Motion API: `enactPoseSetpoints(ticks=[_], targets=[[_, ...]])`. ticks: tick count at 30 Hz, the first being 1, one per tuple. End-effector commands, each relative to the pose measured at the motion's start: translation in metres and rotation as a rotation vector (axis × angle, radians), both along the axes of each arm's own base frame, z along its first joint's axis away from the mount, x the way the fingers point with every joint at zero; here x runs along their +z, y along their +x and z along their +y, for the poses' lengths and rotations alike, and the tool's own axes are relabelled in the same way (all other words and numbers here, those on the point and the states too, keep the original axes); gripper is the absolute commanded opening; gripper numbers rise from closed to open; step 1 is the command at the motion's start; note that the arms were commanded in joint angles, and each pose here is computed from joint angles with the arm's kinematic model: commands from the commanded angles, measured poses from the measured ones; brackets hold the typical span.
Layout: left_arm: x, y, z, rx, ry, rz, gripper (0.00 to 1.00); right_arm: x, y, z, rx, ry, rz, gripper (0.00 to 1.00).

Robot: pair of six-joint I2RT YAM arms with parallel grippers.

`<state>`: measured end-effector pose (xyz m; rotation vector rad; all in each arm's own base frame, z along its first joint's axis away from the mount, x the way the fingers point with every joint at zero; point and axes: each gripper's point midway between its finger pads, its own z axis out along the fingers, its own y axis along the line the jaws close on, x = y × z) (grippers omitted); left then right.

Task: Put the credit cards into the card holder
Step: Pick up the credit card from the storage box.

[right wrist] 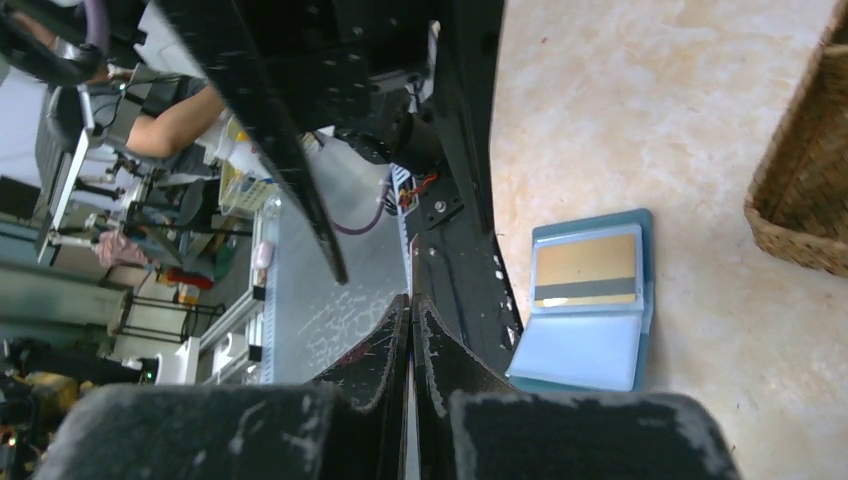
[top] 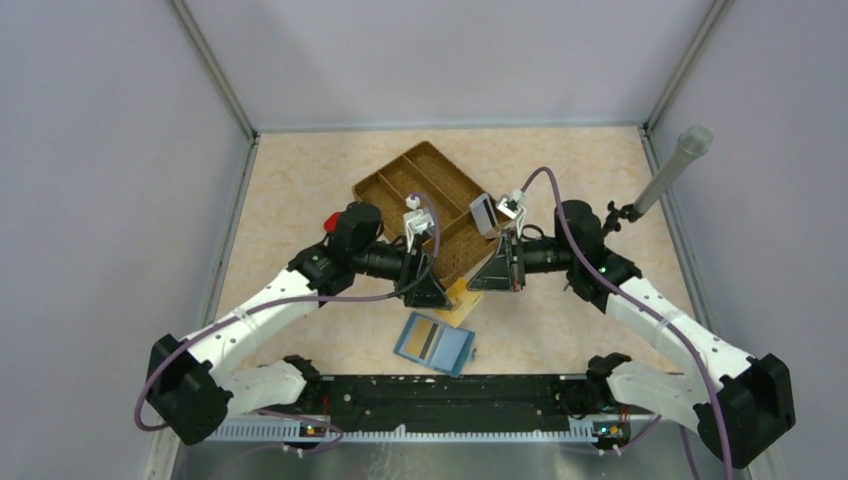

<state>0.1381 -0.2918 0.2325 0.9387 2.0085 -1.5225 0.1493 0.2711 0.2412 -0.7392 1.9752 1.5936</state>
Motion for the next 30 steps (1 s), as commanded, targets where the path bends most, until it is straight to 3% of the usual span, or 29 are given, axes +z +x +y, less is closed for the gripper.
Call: enactPoseSetpoints(ticks=[1, 10, 17, 19, 20, 21, 23, 26, 30], targets=[[0.012, -0.011, -0.012, -0.103, -0.066, 0.03, 0.63, 0.022, -0.011, 0.007, 0.088, 0.088, -0.095, 0.0], [0.006, -0.017, -0.014, -0.125, -0.057, 0.065, 0.23, 0.011, -0.009, 0.01, 0.109, 0.056, -0.086, 0.0], [-0.007, -0.028, -0.018, -0.164, -0.015, 0.096, 0.01, 0.008, -0.005, 0.014, 0.111, 0.042, -0.074, 0.0], [-0.015, -0.027, -0.016, -0.133, 0.022, 0.099, 0.0, 0.001, 0.0, 0.014, 0.078, 0.007, -0.045, 0.02], [-0.02, -0.023, -0.014, -0.089, 0.049, 0.095, 0.0, -0.005, 0.004, 0.013, 0.043, -0.029, -0.022, 0.18], [-0.027, -0.017, -0.011, -0.034, 0.079, 0.091, 0.0, -0.014, 0.01, 0.01, -0.009, -0.074, 0.004, 0.45], [-0.045, -0.003, -0.003, 0.112, 0.147, 0.098, 0.0, -0.039, 0.025, -0.003, -0.175, -0.199, 0.061, 0.67], [-0.074, 0.011, 0.011, 0.306, 0.199, 0.135, 0.0, -0.079, 0.031, -0.03, -0.412, -0.339, 0.191, 0.72], [-0.099, 0.014, 0.022, 0.424, 0.215, 0.201, 0.0, -0.119, 0.003, -0.036, -0.538, -0.339, 0.38, 0.73]])
